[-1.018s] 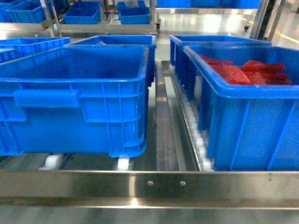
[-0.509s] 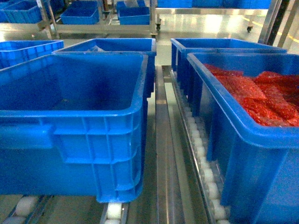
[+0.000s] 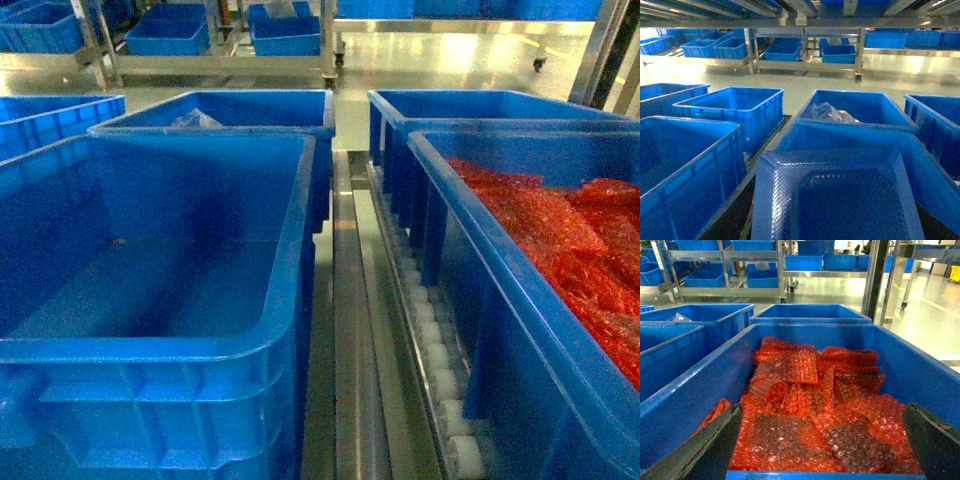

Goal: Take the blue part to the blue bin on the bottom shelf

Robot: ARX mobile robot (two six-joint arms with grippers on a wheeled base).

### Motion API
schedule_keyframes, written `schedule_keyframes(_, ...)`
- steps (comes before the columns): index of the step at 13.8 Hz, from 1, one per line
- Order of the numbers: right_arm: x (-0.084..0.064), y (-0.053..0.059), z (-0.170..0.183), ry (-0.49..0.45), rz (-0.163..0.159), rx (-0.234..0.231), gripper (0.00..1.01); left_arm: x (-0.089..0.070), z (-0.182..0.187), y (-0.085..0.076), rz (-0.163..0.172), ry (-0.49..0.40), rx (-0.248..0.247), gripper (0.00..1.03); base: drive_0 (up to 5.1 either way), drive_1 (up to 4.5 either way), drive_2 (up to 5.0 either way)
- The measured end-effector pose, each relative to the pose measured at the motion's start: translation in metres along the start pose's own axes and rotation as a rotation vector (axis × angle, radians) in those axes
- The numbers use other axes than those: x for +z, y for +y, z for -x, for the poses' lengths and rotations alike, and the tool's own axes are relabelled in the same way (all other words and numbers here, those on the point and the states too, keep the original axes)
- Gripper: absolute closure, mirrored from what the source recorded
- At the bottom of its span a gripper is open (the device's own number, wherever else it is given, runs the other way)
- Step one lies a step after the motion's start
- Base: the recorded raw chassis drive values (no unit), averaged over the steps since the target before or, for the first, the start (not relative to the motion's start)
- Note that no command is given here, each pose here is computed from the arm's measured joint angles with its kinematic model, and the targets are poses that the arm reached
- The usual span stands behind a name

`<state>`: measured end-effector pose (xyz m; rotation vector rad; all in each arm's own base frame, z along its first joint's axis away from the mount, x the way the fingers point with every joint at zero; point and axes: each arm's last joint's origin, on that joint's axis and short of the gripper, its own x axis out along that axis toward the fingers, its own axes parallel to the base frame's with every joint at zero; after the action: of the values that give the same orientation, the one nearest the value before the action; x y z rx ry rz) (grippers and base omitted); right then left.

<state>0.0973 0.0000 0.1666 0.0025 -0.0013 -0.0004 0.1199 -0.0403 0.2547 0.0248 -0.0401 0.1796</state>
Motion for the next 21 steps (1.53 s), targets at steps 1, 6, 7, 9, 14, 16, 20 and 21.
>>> schedule_keyframes(1, 0.0, 0.0, 0.0, 0.0, 0.0, 0.0, 0.03, 0.0002, 0.0002, 0.0001, 0.001, -0.001, 0.0, 0.59, 0.0, 0.0, 0.0)
schedule_keyframes(6, 0.0, 0.0, 0.0, 0.0, 0.0, 0.0, 0.03, 0.0001, 0.0001, 0.0001, 0.001, -0.001, 0.0, 0.59, 0.0, 0.0, 0.0)
schedule_keyframes(7, 0.0, 0.0, 0.0, 0.0, 0.0, 0.0, 0.03, 0.0001, 0.0001, 0.0001, 0.001, -0.001, 0.0, 0.59, 0.0, 0.0, 0.0)
schedule_keyframes(9, 0.0, 0.0, 0.0, 0.0, 0.0, 0.0, 0.03, 0.0001, 0.0001, 0.0001, 0.001, -0.001, 0.0, 0.59, 0.0, 0.0, 0.0)
schedule_keyframes(14, 0.0, 0.0, 0.0, 0.0, 0.0, 0.0, 0.03, 0.0001, 0.0001, 0.0001, 0.001, -0.001, 0.0, 0.59, 0.0, 0.0, 0.0)
schedule_keyframes(16, 0.0, 0.0, 0.0, 0.0, 0.0, 0.0, 0.03, 0.0001, 0.0001, 0.0001, 0.001, -0.001, 0.0, 0.59, 0.0, 0.0, 0.0)
schedule_keyframes(20, 0.0, 0.0, 0.0, 0.0, 0.0, 0.0, 0.03, 0.0001, 0.0001, 0.0001, 0.001, -0.001, 0.0, 0.59, 0.0, 0.0, 0.0)
schedule_keyframes(21, 0.0, 0.0, 0.0, 0.0, 0.0, 0.0, 0.03, 0.0001, 0.0001, 0.0001, 0.001, -0.001, 0.0, 0.59, 0.0, 0.0, 0.0)
